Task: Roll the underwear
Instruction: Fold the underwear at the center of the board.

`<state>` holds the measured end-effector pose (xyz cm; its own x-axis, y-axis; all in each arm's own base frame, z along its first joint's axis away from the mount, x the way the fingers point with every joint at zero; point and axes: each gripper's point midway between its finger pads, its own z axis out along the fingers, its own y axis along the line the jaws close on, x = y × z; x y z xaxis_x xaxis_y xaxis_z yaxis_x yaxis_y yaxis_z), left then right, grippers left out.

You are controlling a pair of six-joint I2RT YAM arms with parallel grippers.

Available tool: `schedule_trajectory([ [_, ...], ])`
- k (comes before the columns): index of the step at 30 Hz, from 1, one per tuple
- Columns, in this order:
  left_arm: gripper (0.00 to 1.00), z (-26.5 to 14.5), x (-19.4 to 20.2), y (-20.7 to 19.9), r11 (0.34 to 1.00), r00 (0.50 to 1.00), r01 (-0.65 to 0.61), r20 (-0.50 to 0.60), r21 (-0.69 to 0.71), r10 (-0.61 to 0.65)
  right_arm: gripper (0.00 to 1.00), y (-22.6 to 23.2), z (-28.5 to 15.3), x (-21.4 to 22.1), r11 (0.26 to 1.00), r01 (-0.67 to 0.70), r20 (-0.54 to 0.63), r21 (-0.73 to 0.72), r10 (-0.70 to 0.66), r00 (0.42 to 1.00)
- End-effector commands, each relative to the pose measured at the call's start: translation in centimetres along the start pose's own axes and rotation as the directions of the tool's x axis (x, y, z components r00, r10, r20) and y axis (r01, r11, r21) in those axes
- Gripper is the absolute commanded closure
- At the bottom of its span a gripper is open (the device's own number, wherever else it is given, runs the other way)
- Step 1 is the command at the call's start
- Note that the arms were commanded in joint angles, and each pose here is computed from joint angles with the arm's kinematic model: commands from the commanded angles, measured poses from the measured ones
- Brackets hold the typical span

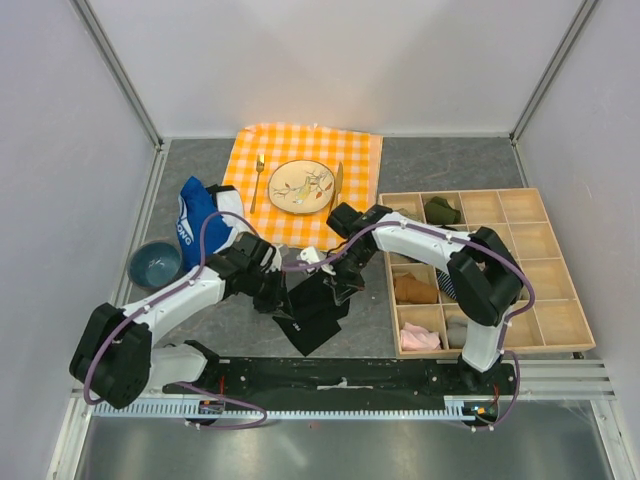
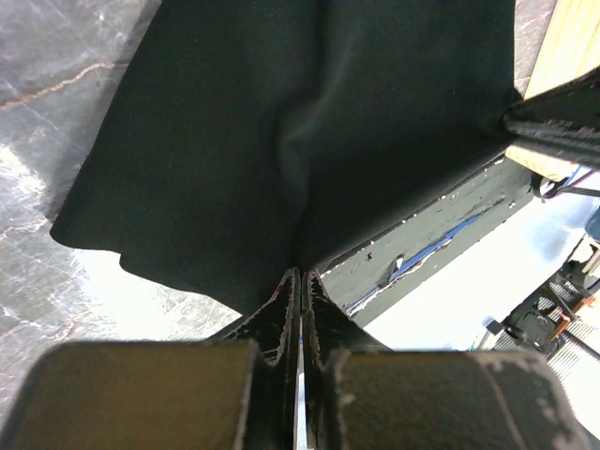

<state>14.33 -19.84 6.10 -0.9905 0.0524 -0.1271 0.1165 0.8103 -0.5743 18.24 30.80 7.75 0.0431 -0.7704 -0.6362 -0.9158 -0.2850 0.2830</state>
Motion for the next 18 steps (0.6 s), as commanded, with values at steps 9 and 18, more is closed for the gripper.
schedule_trajectory([
  [9, 0.98, 0.8, 0.9, -1.7, 0.999, 1.0, 0.028, 0.013, 0.018, -0.028, 1.0, 2.5, 0.5, 0.7, 0.995, 0.097, -0.039, -0.028, -0.098, 0.994],
  [18, 0.98, 1.5, 2.5, -2.1, 1.0, 0.999, 0.02, -0.026, 0.019, -0.019, 1.0, 3.3, 0.6, 2.0, 0.994, 0.107, -0.066, -0.038, -0.109, 0.992],
])
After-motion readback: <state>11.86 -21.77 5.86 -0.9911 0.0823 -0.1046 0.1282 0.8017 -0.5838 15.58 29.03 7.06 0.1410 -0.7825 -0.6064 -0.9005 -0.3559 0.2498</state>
